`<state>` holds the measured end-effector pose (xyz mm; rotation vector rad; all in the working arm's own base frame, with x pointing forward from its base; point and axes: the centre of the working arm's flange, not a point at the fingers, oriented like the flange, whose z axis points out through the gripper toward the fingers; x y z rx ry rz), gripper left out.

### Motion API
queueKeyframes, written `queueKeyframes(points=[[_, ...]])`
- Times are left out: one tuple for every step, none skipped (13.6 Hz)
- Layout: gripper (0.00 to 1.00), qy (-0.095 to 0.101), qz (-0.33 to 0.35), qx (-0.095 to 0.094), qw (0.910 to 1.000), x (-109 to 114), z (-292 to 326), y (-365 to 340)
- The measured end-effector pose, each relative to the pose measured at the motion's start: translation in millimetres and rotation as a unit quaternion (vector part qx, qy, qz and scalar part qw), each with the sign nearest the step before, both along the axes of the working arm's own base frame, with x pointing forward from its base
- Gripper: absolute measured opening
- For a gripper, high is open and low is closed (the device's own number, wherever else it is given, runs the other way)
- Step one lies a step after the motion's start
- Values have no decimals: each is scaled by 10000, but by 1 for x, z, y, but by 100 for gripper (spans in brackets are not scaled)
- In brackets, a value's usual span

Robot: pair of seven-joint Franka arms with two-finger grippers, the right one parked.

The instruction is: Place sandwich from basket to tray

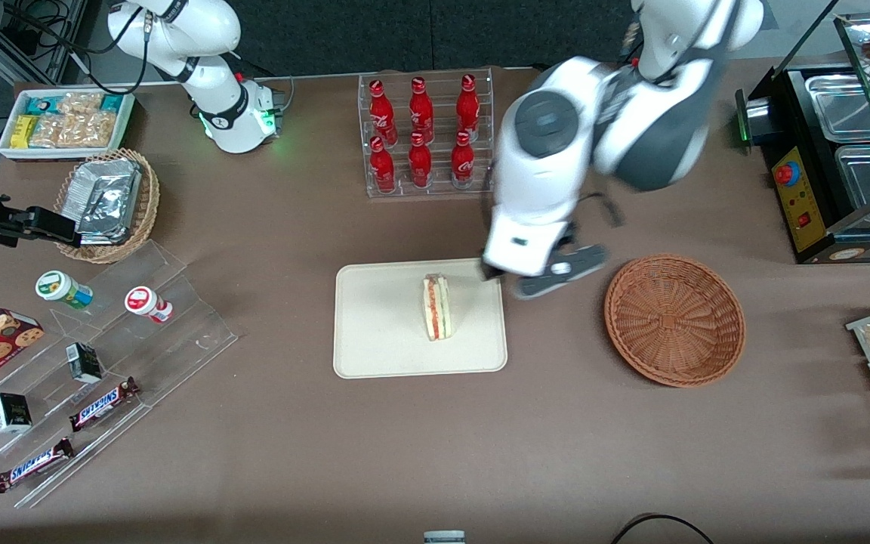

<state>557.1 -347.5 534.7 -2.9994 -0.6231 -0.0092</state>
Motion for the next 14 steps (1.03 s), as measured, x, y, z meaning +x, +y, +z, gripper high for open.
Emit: queueKeyframes(points=[[100, 79, -25, 29, 10000, 3, 19, 31], [100, 171, -71, 51, 9998, 5, 37, 63], [100, 272, -141, 65, 9995, 6, 51, 94], [100, 359, -225, 64, 9991, 6, 64, 123], [100, 403, -286, 46, 9988, 5, 73, 148], [100, 429, -327, 24, 9985, 3, 80, 170], [100, 439, -383, 1, 9983, -2, 85, 188], [100, 460, -487, -25, 9978, -8, 89, 206], [100, 489, -620, -51, 9969, -15, 92, 224], [100, 509, -759, -81, 9958, -21, 95, 241], [100, 522, -907, -110, 9944, -27, 98, 257], [100, 532, -1059, -139, 9929, -33, 101, 272], [100, 538, -1203, -174, 9911, -38, 103, 286], [100, 533, -1311, -225, 9897, -41, 105, 300]])
